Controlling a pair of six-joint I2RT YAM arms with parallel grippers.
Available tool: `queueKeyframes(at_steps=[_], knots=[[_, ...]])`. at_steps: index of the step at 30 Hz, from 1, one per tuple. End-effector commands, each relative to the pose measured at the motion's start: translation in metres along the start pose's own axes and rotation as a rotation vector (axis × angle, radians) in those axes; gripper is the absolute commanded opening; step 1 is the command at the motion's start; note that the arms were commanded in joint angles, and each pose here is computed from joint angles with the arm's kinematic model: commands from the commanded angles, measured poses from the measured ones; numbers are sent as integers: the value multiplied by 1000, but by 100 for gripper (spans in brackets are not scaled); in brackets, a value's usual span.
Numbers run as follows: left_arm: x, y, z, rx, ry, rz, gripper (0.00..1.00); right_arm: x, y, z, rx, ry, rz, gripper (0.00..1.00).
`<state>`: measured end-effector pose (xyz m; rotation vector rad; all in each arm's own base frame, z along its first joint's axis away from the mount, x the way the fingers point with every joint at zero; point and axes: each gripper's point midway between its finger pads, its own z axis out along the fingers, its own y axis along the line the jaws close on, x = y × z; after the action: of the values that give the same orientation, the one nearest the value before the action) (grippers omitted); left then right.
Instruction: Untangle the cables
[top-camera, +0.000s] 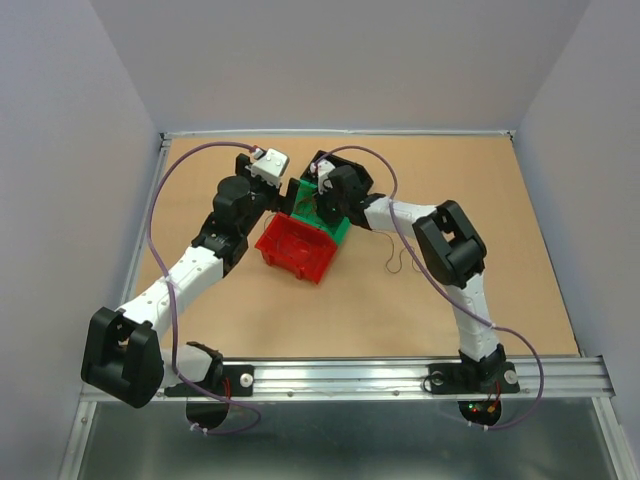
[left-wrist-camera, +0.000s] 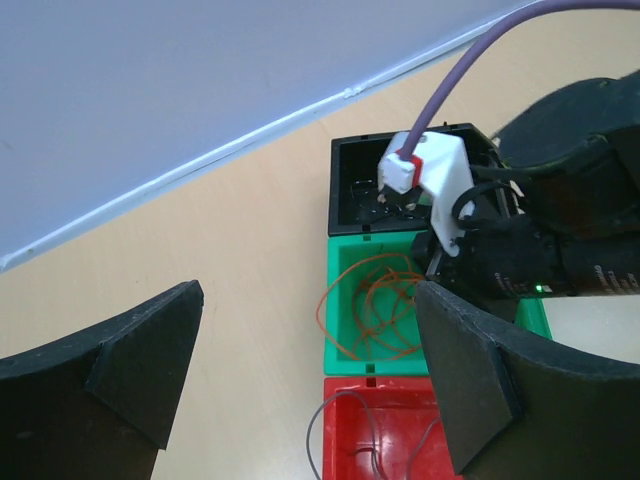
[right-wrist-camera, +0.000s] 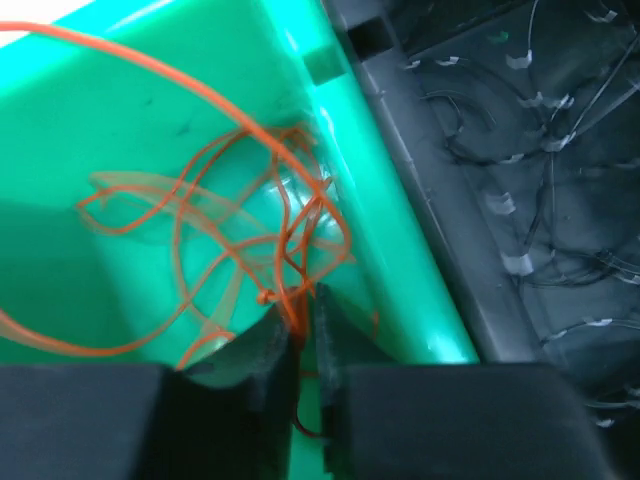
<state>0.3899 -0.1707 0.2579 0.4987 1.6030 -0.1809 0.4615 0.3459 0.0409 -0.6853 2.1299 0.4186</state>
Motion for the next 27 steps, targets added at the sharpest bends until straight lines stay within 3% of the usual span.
queueKeyframes(at_steps=[1,3,8,12,14,17,22,27], knots=[[-24,7,-5,-22,-81,-9,99,13,7,-4,-63,123,-51,23],[-24,7,-5,-19,-83,-7,99,-10,8,-26,-60,61,-50,34],[-23,7,-5,-19,-81,-7,99,-28,10,-57,-46,-39,-14,42],[-24,6,-6,-15,-82,-4,99,-54,7,-103,-10,-156,26,67],[-23,5,-5,-12,-81,-1,99,-44,3,-114,20,-153,39,85],[-23,4,-5,-5,-81,1,99,-33,-15,-136,128,-159,73,100],[-22,2,-4,4,-79,4,99,13,-64,-172,441,-44,127,100],[-23,1,-4,10,-81,5,99,53,-105,-195,629,53,223,100]])
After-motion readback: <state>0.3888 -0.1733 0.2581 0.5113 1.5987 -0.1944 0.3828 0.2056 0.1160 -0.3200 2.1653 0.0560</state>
